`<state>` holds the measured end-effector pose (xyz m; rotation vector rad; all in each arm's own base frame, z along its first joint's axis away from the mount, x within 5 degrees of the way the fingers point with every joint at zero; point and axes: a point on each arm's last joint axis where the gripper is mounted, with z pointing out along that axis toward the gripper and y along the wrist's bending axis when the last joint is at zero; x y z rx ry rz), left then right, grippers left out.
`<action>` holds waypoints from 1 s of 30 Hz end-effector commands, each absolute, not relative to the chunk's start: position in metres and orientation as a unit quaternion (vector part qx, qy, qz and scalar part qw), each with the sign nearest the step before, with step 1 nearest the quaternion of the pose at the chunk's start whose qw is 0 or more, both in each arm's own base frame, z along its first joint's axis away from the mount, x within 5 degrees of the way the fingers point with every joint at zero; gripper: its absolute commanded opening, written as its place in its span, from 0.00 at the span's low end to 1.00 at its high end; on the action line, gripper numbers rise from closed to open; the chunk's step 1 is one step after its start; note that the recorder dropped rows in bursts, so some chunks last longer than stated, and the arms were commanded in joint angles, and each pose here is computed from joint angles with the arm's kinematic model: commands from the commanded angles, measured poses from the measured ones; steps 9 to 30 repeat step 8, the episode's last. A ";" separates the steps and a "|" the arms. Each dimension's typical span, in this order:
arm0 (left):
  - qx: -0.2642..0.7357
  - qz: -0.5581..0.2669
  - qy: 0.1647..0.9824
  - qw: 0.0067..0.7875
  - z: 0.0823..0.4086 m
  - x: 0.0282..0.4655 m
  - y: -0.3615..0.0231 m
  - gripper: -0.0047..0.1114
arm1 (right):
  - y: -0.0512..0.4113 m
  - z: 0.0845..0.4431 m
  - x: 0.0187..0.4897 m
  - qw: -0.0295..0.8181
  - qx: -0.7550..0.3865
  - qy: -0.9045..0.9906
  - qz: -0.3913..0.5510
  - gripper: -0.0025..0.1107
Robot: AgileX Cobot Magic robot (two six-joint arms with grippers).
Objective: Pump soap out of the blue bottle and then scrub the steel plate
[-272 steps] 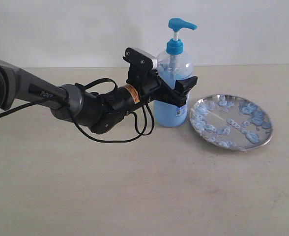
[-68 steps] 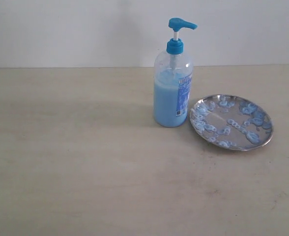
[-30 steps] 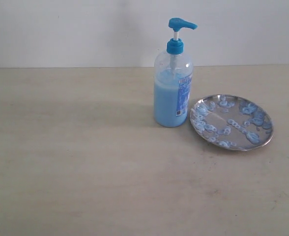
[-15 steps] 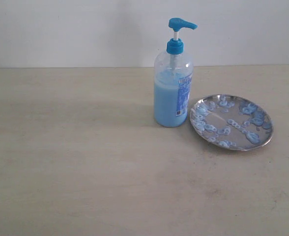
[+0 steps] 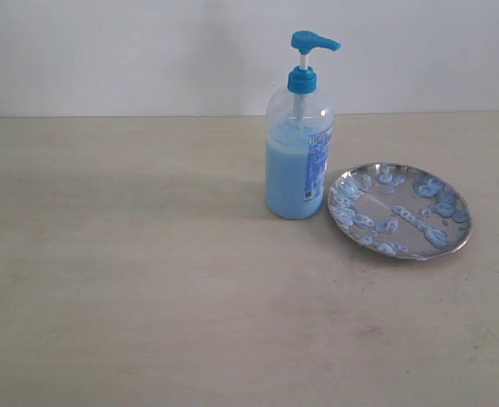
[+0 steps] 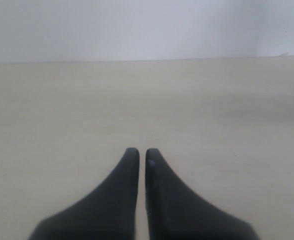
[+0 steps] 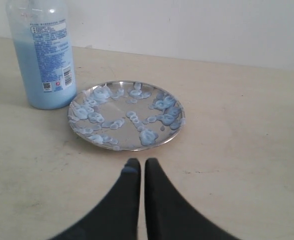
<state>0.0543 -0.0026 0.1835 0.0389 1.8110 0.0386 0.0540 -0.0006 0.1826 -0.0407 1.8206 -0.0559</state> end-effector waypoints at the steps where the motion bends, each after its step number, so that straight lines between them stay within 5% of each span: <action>1: 0.015 0.019 0.782 0.623 0.185 0.054 -0.002 0.08 | -0.001 0.184 0.054 0.619 -0.019 0.785 -0.028 0.02; 30: 0.015 0.019 0.782 0.623 0.185 0.054 -0.002 0.08 | -0.001 0.184 0.054 0.619 -0.017 0.785 -0.026 0.02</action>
